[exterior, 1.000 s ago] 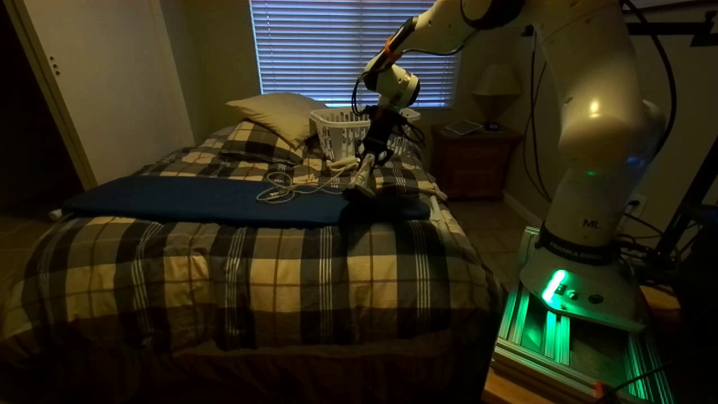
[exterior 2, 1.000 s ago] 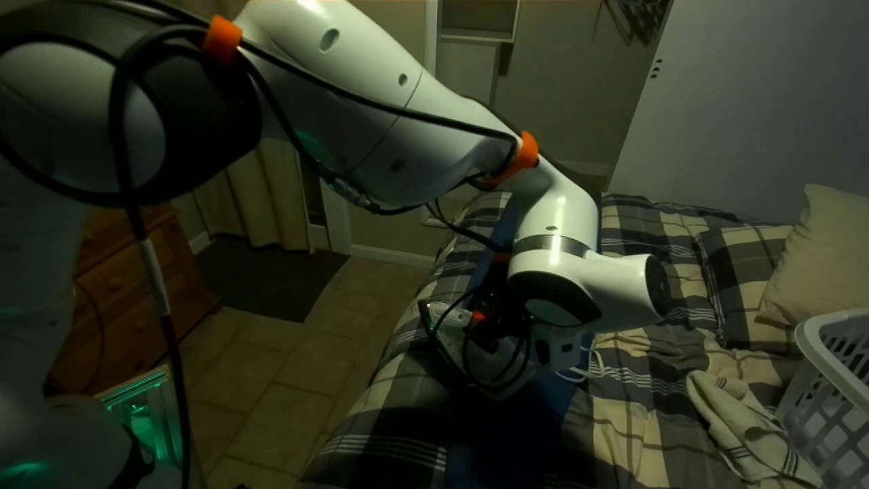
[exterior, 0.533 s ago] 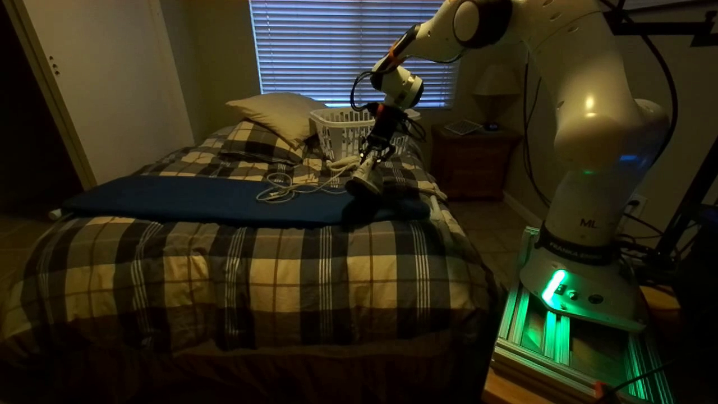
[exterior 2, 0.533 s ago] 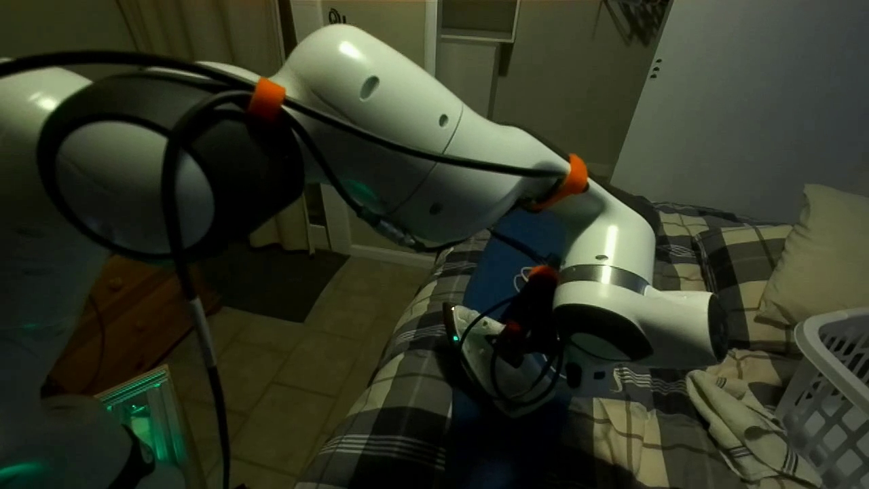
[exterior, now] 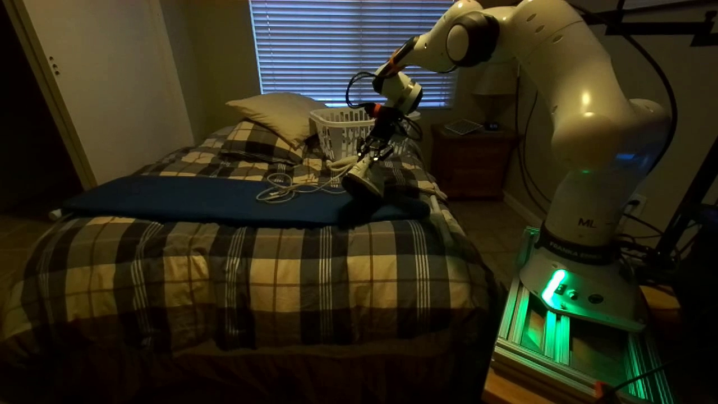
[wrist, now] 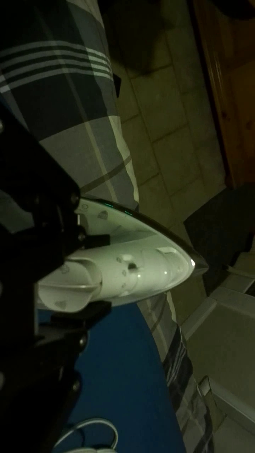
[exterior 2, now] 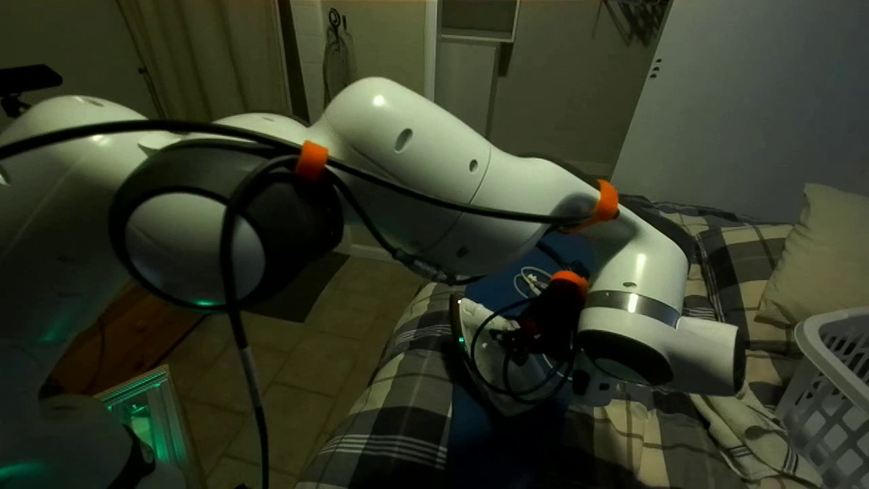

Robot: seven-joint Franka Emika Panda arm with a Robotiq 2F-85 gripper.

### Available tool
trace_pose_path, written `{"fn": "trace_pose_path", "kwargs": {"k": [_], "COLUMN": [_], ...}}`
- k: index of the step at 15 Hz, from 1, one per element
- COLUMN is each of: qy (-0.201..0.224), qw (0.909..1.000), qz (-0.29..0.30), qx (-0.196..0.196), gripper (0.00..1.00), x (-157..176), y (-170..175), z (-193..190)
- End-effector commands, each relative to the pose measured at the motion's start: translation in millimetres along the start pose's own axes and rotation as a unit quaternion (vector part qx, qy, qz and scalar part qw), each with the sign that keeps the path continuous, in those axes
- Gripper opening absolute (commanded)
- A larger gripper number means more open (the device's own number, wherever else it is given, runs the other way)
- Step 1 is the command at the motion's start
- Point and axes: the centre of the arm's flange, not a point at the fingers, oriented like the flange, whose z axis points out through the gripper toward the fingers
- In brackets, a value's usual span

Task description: Put the iron in an upright position

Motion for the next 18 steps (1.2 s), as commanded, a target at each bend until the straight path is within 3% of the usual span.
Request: {"fn": "trace_pose_path", "kwargs": {"k": [1,11,18], "qy": [-0.015,-0.117,0.001], "qw": [0.9998,0.9929,0.9993], "qz": [0.011,0.014,-0.034], "qx": [0.011,0.009,-0.017], "gripper": [0.16,0.16,0.16], "x": [3,-1,26], "y": [-17,-20,-16], "z": [-21,-30,2]}}
